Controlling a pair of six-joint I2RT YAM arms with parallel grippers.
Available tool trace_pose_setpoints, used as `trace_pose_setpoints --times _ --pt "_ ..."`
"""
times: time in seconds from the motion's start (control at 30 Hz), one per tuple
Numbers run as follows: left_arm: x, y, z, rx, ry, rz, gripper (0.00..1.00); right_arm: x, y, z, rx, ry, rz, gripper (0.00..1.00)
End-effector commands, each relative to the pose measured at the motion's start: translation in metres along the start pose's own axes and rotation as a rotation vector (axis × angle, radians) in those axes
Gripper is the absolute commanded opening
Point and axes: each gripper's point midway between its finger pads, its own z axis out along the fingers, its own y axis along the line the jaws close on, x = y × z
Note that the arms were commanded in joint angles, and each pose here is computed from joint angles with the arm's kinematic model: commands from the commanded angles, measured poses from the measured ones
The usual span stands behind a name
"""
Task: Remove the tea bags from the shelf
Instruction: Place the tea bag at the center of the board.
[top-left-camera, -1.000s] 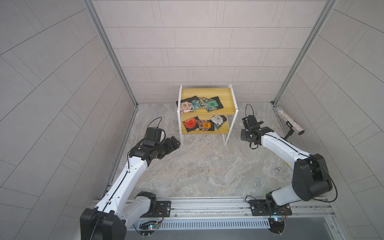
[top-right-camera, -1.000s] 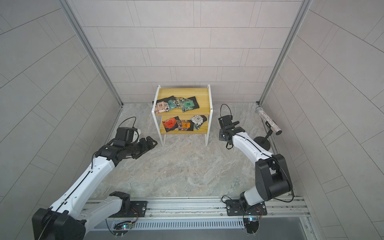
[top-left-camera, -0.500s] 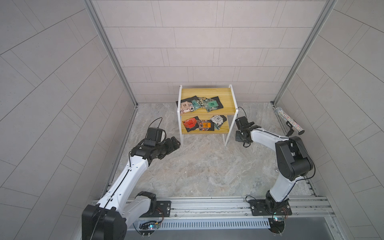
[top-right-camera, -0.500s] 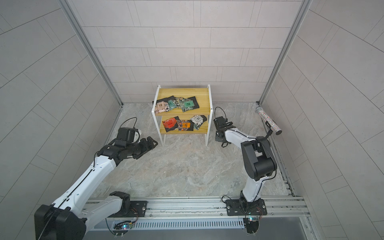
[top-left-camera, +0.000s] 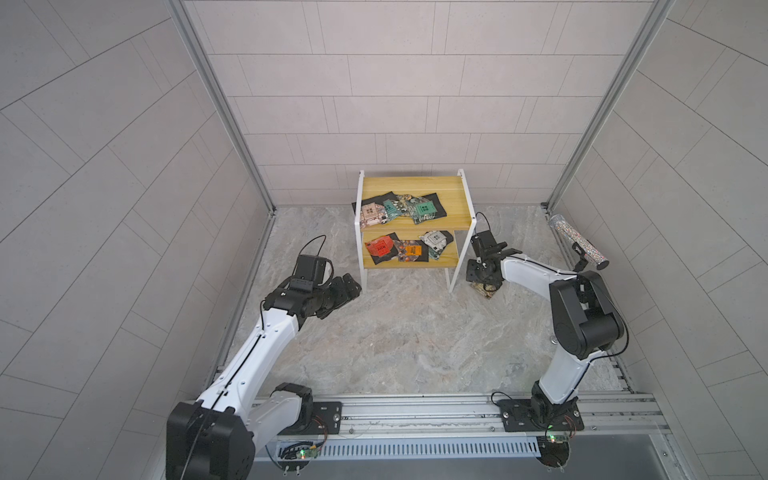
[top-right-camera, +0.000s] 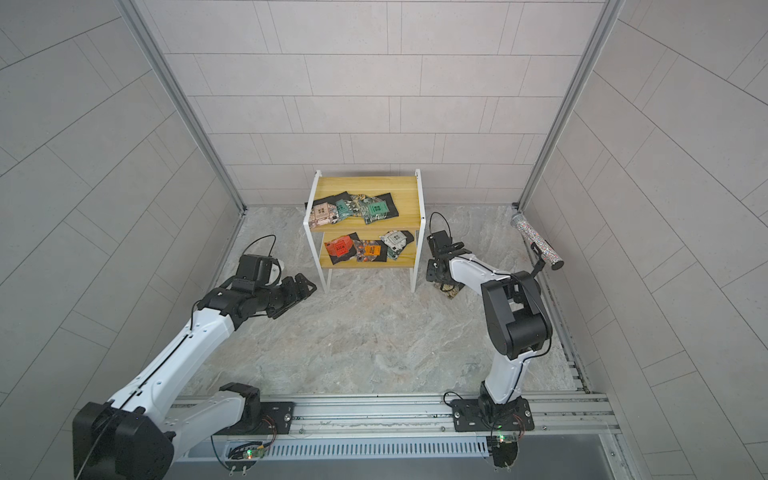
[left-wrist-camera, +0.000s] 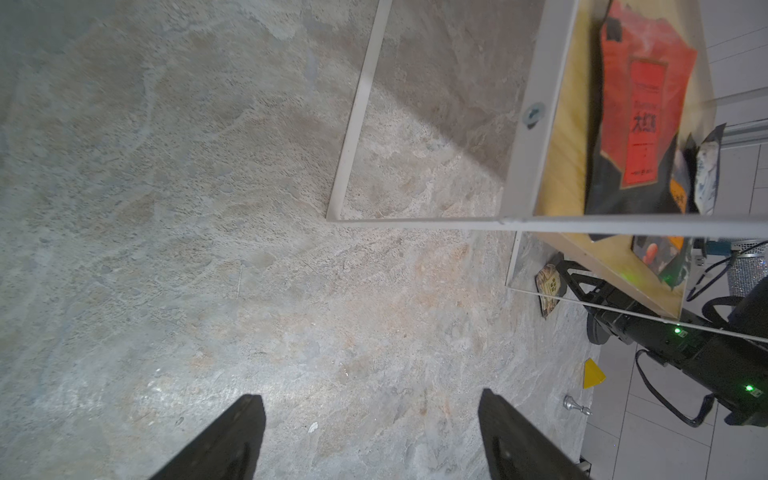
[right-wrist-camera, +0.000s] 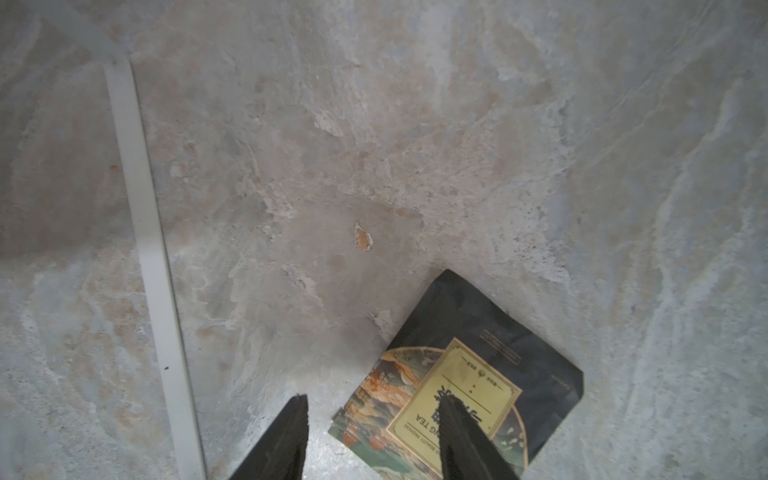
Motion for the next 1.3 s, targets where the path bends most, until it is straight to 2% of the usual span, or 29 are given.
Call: trace_pose_setpoints --times 0.0,0.23,0.47,0.8,1.07,1.27 --pt "-0.005 -0.004 -0.002 0.003 -0.023 0.016 0.89 -0.012 -0.008 -0.023 -0.010 -0.028 0.041 0.54" --pt "-0.014 -0.011 -0.015 0.001 -0.060 0.043 0.88 -0.017 -0.021 -0.059 -0.005 -0.069 0.040 0.55" --pt "-0.025 -0.022 -0.040 0.000 -0.115 0.069 0.79 -0.022 -0.030 -0.112 -0.040 -0.132 0.044 0.58" --pt "-0.048 -0.051 -0.093 0.038 -0.243 0.097 0.87 -0.035 -0.030 -0.218 -0.159 -0.305 0.028 0.64" --pt "-0.066 -0.087 -0.121 0.132 -0.290 0.090 0.87 -0.043 -0.012 -0.288 -0.258 -0.394 -0.047 0.64" --pt "-0.075 -0.102 -0.135 0.157 -0.301 0.087 0.82 -0.048 0.014 -0.326 -0.322 -0.421 -0.138 0.62"
